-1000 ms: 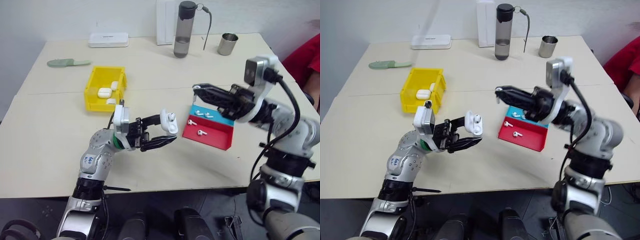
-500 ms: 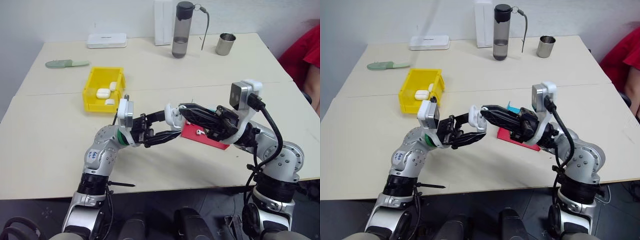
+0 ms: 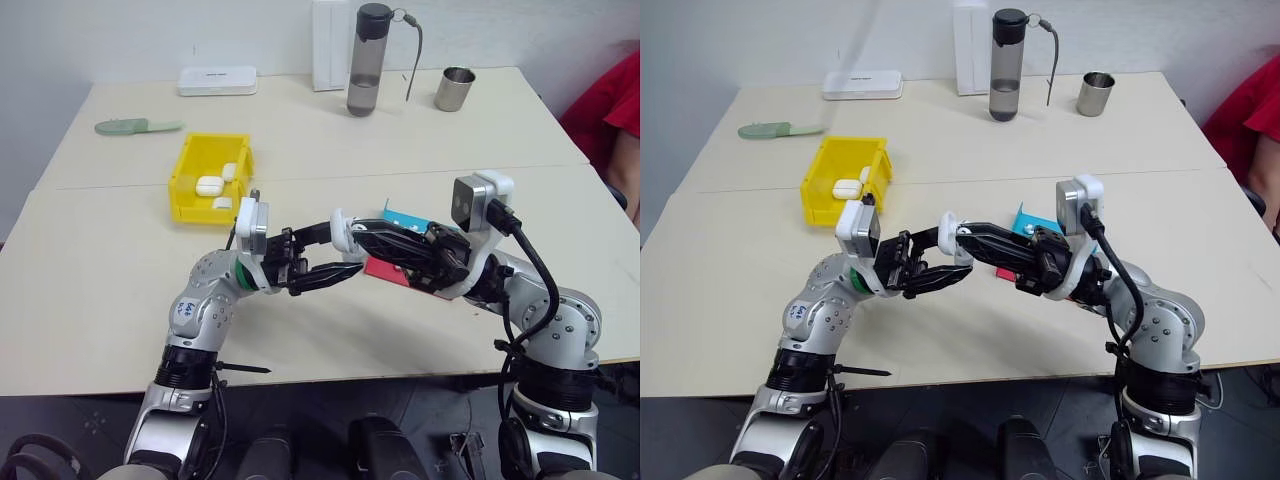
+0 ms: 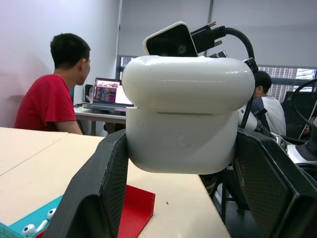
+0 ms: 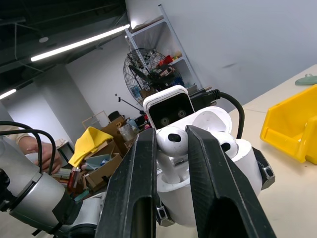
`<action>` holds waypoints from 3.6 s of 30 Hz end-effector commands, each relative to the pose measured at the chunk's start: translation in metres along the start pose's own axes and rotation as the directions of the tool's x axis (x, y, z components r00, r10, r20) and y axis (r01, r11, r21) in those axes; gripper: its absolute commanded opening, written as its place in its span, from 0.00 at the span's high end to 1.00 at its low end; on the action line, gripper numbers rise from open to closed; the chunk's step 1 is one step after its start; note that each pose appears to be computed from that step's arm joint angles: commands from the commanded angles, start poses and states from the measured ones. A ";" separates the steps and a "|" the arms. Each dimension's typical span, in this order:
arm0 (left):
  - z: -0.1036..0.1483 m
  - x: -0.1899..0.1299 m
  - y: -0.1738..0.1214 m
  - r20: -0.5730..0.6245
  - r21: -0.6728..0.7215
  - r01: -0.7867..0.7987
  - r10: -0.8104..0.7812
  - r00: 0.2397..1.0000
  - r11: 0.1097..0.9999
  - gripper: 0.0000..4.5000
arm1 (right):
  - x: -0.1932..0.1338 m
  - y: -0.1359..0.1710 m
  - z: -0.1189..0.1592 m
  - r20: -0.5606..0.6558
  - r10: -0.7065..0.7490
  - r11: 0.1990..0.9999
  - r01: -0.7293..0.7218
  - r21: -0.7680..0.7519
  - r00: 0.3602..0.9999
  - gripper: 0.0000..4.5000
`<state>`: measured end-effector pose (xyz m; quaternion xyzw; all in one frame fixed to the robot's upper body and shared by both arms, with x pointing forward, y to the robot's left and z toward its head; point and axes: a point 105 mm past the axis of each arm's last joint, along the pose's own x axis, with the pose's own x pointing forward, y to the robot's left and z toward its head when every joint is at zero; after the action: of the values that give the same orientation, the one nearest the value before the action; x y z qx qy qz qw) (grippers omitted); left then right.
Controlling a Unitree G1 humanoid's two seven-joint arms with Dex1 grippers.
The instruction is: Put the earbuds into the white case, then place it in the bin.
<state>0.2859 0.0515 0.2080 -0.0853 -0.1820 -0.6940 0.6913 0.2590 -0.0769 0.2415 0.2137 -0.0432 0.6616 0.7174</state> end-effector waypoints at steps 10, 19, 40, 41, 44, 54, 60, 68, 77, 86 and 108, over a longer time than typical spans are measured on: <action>0.016 0.007 -0.004 0.058 0.060 0.018 -0.022 0.998 0.998 0.38 | -0.011 -0.004 -0.018 -0.085 -0.075 0.994 0.068 -0.086 0.994 0.90; 0.013 0.003 -0.004 0.040 0.071 0.015 -0.018 0.999 0.997 0.38 | -0.007 0.004 -0.005 -0.090 -0.068 0.981 0.050 -0.188 0.994 0.48; -0.050 -0.006 0.016 -0.626 0.242 0.121 0.059 0.778 0.963 0.38 | -0.006 0.010 -0.018 -0.457 -0.148 0.941 -0.018 -0.339 0.877 0.85; -0.051 -0.006 0.015 -0.628 0.239 0.128 0.053 0.776 0.963 0.38 | -0.003 0.008 -0.019 -0.462 -0.154 0.940 -0.015 -0.341 0.873 0.90; -0.050 -0.003 0.012 -0.620 0.230 0.136 0.038 0.784 0.964 0.38 | 0.004 -0.004 -0.028 -0.496 -0.217 0.936 0.035 -0.350 0.841 0.99; -0.041 -0.006 0.008 -0.583 0.216 0.124 0.026 0.812 0.969 0.38 | -0.041 -0.033 -0.038 -0.545 -0.381 0.915 0.217 -0.341 0.747 0.99; -0.017 -0.006 0.018 -0.462 0.236 -0.006 0.118 0.879 0.972 0.38 | -0.074 -0.029 -0.015 -0.338 -0.443 0.889 0.359 -0.284 0.830 0.99; 0.041 -0.061 0.056 -0.301 0.273 -0.449 0.519 0.800 0.851 0.38 | -0.105 0.019 0.008 0.056 -0.511 0.693 0.449 -0.564 0.858 0.54; 0.096 -0.140 0.138 -0.133 0.446 -0.803 0.917 0.376 0.394 0.38 | -0.110 0.023 0.039 0.279 -0.521 0.424 0.528 -0.735 0.807 0.01; 0.069 -0.163 0.175 -0.186 0.440 -0.849 0.955 0.233 0.293 0.38 | -0.098 0.014 0.026 0.219 -0.495 0.474 0.473 -0.743 0.841 0.01; 0.068 -0.223 -0.035 -0.641 0.523 -0.288 0.593 0.488 0.802 0.00 | -0.161 0.016 -0.004 -0.267 -0.520 0.653 0.177 -0.737 0.811 0.00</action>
<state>0.2603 0.2893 0.1586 0.2688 0.0971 -0.4013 0.8702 0.2279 -0.2190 0.1812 -0.1975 -0.0631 0.4612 0.8627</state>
